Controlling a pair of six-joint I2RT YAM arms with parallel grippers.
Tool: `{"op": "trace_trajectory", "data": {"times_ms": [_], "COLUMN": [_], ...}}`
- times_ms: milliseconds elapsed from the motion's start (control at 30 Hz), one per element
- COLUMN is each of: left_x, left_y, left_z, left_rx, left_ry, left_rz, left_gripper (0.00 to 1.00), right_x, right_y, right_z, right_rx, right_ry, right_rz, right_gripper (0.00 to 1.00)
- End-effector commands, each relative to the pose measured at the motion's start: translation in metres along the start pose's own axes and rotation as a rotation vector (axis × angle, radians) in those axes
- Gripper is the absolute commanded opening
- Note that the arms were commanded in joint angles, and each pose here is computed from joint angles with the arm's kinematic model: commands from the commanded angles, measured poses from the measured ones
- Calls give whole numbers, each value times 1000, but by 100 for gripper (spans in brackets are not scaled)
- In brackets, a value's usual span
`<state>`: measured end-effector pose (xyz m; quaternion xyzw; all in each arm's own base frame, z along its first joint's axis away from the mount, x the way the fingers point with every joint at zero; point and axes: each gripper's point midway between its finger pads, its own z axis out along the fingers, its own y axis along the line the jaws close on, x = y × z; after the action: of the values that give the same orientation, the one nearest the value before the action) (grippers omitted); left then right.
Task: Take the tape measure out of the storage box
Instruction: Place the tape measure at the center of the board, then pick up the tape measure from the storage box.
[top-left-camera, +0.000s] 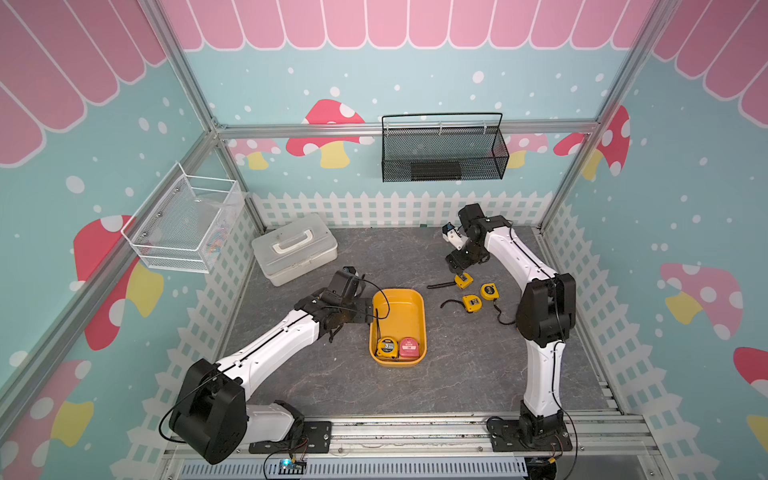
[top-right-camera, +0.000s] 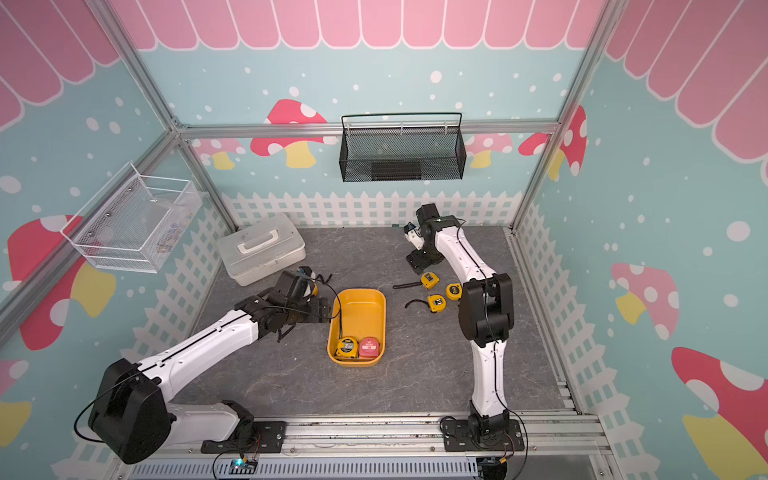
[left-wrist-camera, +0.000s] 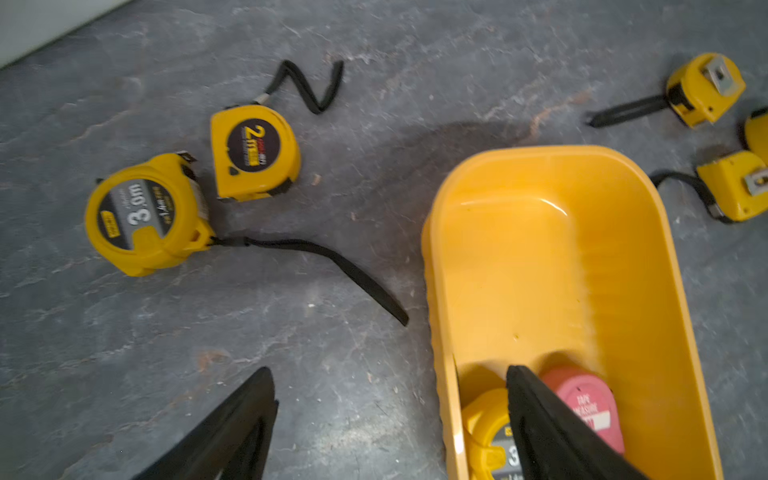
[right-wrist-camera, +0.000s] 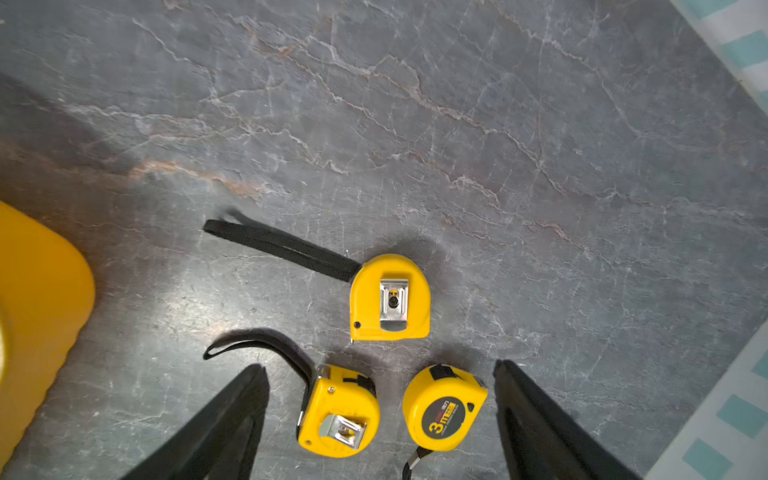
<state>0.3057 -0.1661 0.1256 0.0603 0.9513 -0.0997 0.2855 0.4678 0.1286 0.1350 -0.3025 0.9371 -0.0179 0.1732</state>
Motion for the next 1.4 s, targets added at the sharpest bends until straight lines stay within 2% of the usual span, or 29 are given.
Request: {"op": "trace_trajectory", "data": {"times_ms": [0,133,567,933,1367], "left_x": [12,27,47,67,84], "left_y": [-16,-39,-101,-89,-82], "left_z": [-3,-3,18,34,48], "left_rx": [-1,27,47,-93,-149], "left_ry": [52,102,218,316,382], "left_rz": [65,102,160,81,50], "left_gripper": [87,87,83,80,80], "right_x": [7,10,22,25,32], "right_y": [16,27,35,43,49], "right_z": [-10,-13,-5,8,21], "right_rx": [-31,-66,-89,-131,-156], "right_ry": [-11,-61,-43,-35,-13], "right_rz": [55,87,71,62,61], "right_gripper": [85,86,86,86,86]}}
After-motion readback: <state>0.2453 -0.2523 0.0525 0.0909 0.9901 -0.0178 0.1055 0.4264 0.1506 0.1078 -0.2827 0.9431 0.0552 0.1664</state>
